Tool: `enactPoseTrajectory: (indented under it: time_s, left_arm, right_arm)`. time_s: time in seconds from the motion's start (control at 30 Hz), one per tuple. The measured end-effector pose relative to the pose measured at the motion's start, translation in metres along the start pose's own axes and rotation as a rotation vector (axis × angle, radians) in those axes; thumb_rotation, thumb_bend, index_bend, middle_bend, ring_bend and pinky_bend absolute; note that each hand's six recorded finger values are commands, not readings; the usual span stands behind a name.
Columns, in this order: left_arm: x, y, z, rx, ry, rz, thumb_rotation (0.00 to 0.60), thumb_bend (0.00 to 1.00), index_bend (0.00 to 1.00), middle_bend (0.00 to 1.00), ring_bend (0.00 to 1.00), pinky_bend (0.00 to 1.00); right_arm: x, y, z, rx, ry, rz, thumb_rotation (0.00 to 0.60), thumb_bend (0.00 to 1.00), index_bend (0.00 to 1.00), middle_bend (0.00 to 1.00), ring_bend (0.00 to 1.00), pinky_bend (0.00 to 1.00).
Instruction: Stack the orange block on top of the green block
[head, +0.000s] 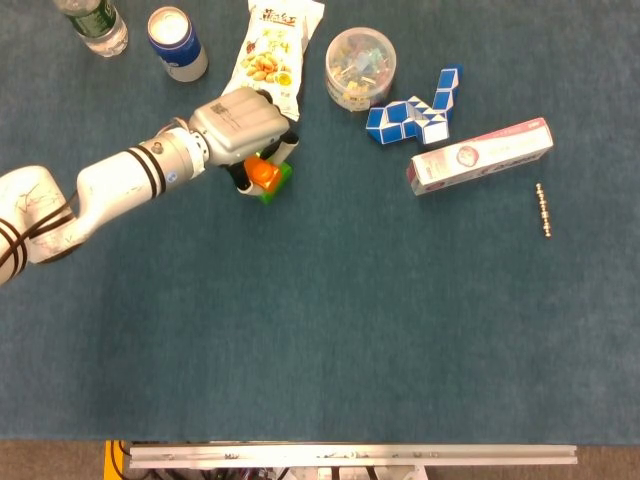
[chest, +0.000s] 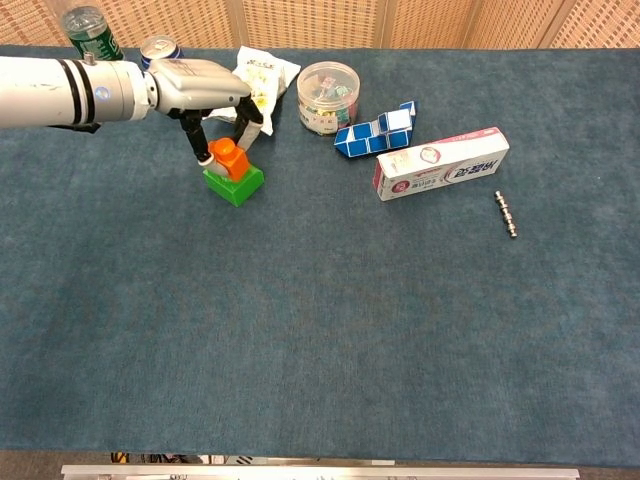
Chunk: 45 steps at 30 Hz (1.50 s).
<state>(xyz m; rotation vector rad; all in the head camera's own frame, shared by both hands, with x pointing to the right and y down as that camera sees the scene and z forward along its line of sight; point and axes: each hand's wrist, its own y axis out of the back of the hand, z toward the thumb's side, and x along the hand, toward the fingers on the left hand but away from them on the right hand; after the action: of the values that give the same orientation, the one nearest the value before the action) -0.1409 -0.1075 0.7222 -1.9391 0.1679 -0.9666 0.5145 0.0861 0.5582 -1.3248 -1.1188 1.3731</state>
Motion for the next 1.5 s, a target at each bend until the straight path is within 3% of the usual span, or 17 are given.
enactPoseTrajectory:
  time_s: [1.5]
  left_arm:
    - [0.011, -0.010, -0.005, 0.005, -0.018, -0.041, 0.600, 0.24, 0.56, 0.56, 0.37, 0.25]
  right_arm:
    - [0.006, 0.003, 0.001, 0.008, -0.018, -0.016, 0.600, 0.42, 0.59, 0.56, 0.50, 0.60]
